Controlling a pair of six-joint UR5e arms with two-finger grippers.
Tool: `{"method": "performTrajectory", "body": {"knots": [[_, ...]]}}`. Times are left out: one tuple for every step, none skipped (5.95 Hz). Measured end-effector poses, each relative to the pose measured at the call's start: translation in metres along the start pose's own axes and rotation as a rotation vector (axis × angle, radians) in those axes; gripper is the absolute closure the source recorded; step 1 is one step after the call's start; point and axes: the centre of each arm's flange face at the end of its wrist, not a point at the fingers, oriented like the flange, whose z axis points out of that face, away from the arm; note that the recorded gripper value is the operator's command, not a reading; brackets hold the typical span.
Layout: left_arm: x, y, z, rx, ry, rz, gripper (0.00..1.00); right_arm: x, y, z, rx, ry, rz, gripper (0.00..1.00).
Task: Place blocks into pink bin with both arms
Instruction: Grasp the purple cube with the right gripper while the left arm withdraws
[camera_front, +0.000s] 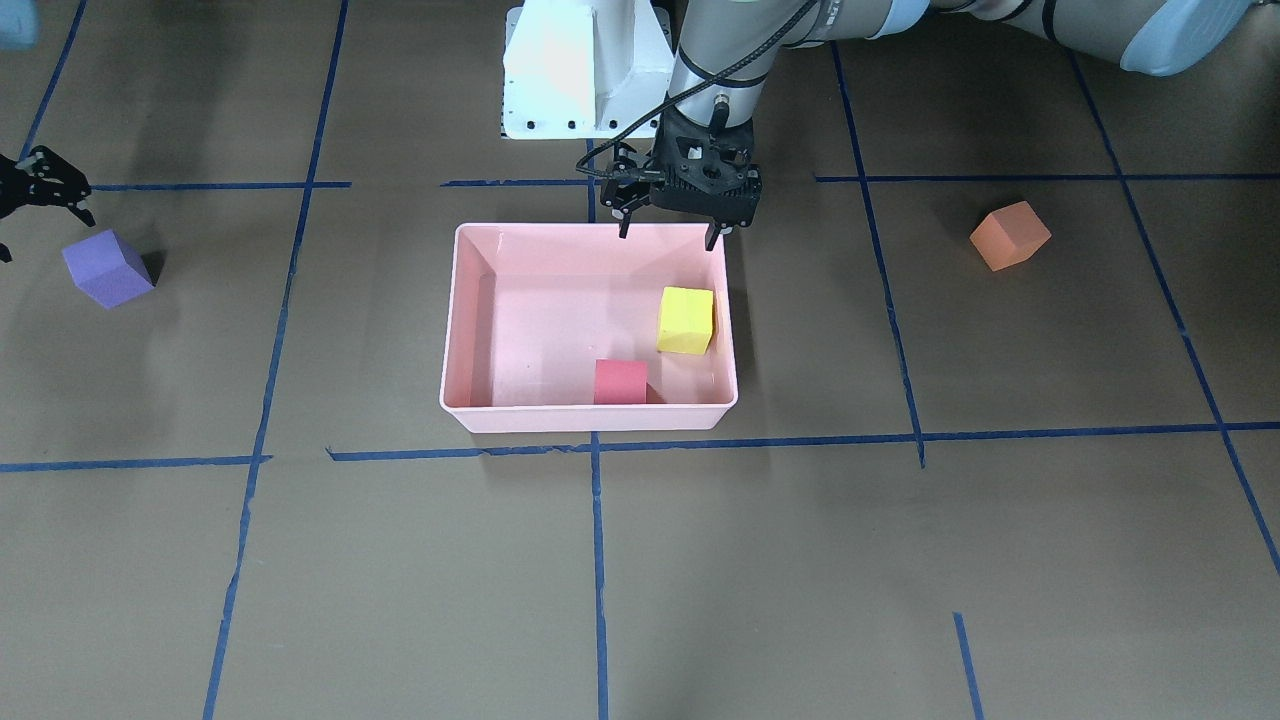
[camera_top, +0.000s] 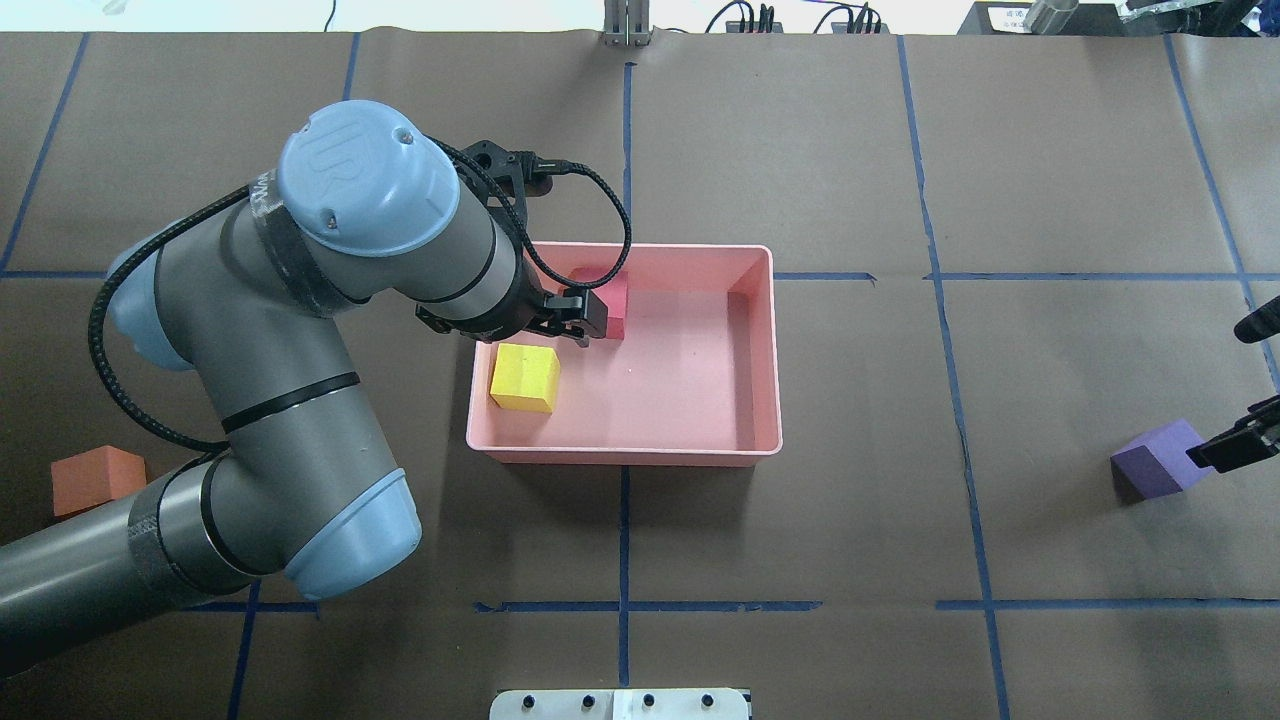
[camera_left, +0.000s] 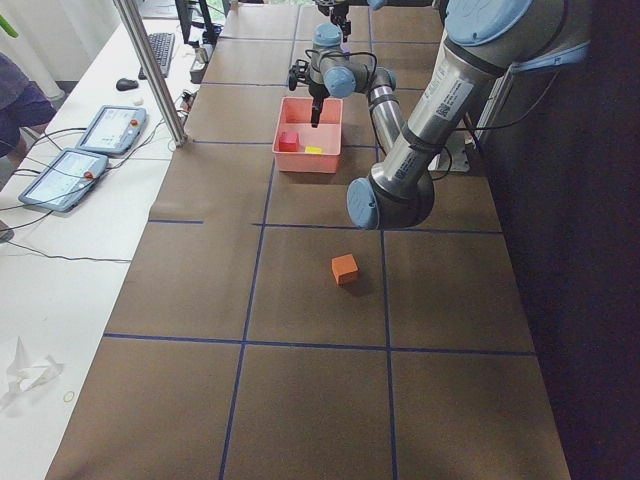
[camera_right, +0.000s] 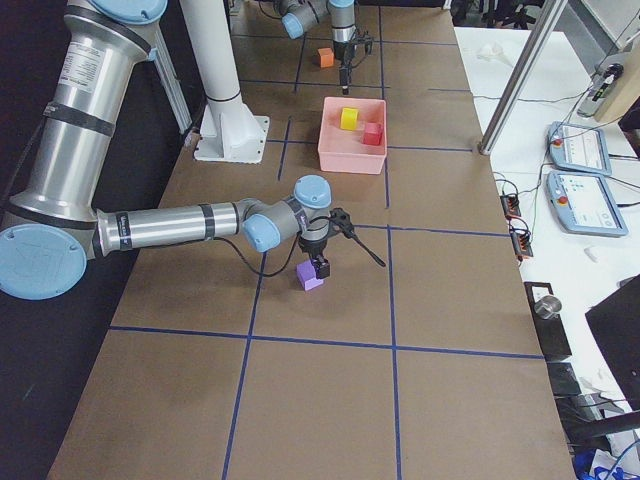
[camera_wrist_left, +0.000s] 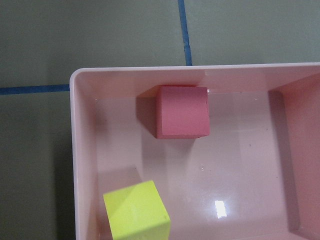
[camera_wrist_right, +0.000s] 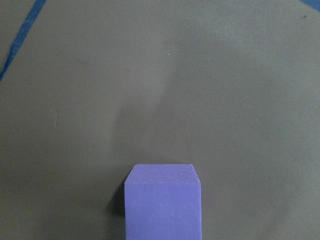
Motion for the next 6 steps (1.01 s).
{"method": "performTrajectory", "body": {"knots": [[0.0,0.0,0.0,0.001,0.001,0.0,0.0,-0.003,0.003,0.018,-0.031,0.008,-0.007,0.0],[0.001,0.0,-0.001,0.001,0.002,0.001,0.0,-0.004,0.006,0.036,-0.064,0.012,-0.015,0.0],[0.001,0.001,-0.001,0.002,0.003,0.002,0.0,-0.006,0.008,0.049,-0.09,0.013,-0.025,0.01],[-0.001,0.001,-0.001,0.001,0.002,0.002,0.0,-0.008,0.006,0.059,-0.106,0.015,-0.034,0.35],[-0.002,0.002,-0.001,0.001,0.001,0.004,0.0,-0.009,0.002,0.066,-0.112,0.016,-0.04,0.78],[-0.003,0.003,0.0,-0.003,0.001,0.009,0.0,-0.011,-0.003,0.069,-0.111,0.015,-0.035,0.83]]}}
